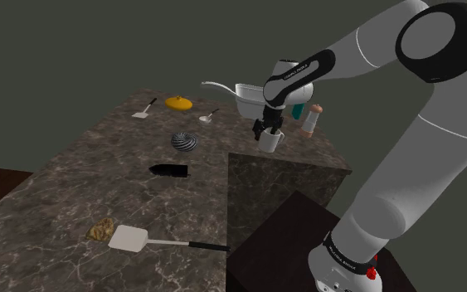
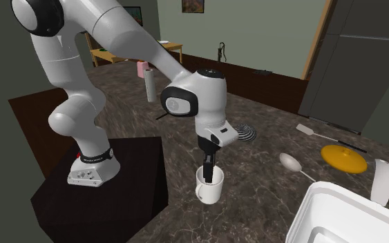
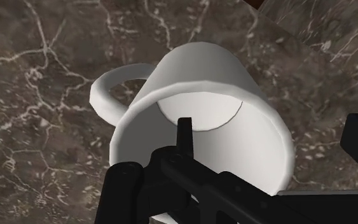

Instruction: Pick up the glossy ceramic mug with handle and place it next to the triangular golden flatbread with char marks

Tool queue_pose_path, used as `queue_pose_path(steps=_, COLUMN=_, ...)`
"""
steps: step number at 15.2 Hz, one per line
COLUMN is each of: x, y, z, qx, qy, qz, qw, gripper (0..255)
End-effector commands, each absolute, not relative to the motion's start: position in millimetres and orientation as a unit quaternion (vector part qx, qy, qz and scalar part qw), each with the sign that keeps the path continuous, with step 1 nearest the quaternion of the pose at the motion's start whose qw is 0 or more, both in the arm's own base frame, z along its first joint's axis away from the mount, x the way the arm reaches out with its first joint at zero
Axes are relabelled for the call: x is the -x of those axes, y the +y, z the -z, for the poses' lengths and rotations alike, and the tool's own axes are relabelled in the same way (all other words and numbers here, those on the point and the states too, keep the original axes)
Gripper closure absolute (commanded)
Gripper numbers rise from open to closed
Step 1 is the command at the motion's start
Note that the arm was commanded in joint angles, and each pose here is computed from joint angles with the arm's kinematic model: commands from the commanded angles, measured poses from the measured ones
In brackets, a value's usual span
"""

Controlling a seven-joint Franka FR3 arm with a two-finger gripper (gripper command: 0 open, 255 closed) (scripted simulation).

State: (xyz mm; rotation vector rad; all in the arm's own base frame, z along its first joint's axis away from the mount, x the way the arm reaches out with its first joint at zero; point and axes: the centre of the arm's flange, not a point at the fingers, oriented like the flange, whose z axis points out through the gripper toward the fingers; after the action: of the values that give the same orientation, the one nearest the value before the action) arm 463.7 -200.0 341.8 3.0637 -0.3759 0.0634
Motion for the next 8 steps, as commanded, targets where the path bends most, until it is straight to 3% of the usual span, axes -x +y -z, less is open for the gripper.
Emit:
queue_pose_path(steps=1, x=-463.7, y=-200.0, z=-341.8, qx=-0.992, qy=-0.122, qz=-0.021, qw=0.027, gripper=0)
queue_pose_path(steps=2, x=-463.7, y=-200.0, z=-341.8, qx=-0.992, qy=-0.122, qz=-0.021, qw=0.027, gripper=255)
queue_pose_path(steps=8, x=-463.7, y=-200.0, z=-341.8, qx=-0.992, qy=-0.122, qz=-0.021, qw=0.027, gripper=255)
